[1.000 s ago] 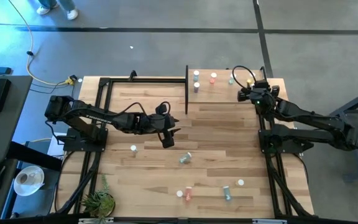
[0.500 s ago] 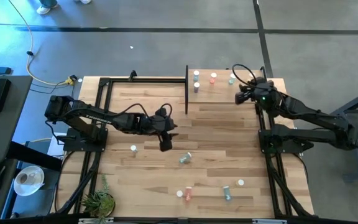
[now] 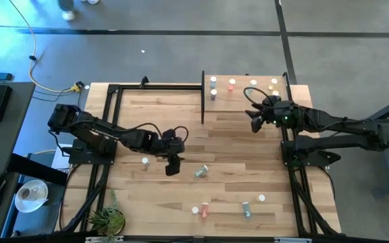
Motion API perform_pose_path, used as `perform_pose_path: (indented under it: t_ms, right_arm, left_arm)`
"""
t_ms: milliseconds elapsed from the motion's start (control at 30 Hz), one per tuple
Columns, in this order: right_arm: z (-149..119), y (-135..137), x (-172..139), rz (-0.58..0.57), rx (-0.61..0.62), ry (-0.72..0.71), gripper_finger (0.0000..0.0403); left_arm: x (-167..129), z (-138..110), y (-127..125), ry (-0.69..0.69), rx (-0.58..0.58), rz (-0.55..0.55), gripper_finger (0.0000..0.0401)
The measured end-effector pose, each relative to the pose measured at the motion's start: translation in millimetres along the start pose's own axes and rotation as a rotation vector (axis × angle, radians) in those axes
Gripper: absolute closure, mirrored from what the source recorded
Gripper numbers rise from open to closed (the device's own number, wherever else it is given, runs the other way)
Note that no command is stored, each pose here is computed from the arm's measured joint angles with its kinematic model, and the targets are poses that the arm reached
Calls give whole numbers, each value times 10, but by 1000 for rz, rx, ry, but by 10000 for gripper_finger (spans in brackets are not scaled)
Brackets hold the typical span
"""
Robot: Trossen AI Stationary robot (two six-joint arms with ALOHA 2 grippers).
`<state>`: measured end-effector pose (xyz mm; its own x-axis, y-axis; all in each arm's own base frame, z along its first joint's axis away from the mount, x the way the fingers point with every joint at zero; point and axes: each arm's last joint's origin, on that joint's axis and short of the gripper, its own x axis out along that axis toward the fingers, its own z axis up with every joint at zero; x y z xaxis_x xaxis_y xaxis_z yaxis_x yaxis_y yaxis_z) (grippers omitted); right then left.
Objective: Pick and place medicine bottles onto shelf by color
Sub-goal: Put the left green pill bottle on the shelf aligned with the green pill bottle
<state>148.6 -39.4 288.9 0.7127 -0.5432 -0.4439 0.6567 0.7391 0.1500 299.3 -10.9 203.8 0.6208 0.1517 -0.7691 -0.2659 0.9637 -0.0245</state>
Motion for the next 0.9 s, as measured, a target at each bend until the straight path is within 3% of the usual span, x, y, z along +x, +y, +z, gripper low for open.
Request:
perform_pose_path:
  t_ms: [333,567,733,900]
  right_arm:
    - [-197,233,39,137,-61,15,201]
    - [-254,357,105,168,-98,44,201]
    - [-271,438,211,168,-134,44,201]
    - [-257,514,301,182,-160,12,201]
  left_arm:
    - [-130,-158,-182,144,-6,35,235]
    - [-376,-291,-403,137,-38,72,235]
    - [-542,-466,-591,100,-104,111,235]
    - [-643,-675,-706,152,-216,154,235]
